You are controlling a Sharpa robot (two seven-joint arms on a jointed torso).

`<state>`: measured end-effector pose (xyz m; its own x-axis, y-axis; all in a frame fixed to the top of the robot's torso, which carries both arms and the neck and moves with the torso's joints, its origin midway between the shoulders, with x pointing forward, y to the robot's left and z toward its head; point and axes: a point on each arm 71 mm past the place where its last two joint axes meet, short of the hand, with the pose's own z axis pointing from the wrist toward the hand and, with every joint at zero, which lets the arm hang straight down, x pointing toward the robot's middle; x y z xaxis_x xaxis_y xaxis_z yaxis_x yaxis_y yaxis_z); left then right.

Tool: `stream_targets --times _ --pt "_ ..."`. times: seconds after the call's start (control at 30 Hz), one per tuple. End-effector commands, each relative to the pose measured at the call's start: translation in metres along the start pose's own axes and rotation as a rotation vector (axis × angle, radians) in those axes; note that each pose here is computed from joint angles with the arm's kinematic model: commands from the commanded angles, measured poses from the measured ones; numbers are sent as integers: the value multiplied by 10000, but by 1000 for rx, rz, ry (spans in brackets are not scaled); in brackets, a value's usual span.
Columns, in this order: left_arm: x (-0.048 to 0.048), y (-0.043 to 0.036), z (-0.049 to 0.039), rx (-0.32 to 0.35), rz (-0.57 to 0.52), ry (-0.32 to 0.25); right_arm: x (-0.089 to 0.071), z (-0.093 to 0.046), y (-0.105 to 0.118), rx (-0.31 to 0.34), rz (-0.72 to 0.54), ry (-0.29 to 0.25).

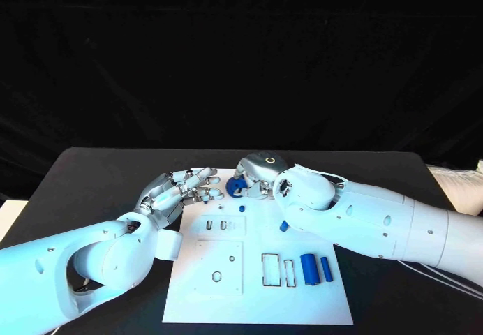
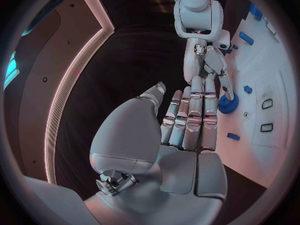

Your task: Assemble the parts on the task board

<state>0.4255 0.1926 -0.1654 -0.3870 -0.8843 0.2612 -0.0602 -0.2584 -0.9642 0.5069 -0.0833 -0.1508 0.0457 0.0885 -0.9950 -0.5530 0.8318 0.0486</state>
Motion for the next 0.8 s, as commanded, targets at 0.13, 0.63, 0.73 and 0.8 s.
stream_targets --times 0.13,0.63,0.73,0.8 --pt "48 -9 -4 6 -14 26 10 7 12 5 -16 10" --pt "38 -10 -9 3 -13 24 41 1 -31 28 -15 55" --pt "34 -11 -11 3 -12 22 63 2 -55 43 -3 84" --pt "33 -11 -11 2 -12 22 75 6 -73 54 7 98"
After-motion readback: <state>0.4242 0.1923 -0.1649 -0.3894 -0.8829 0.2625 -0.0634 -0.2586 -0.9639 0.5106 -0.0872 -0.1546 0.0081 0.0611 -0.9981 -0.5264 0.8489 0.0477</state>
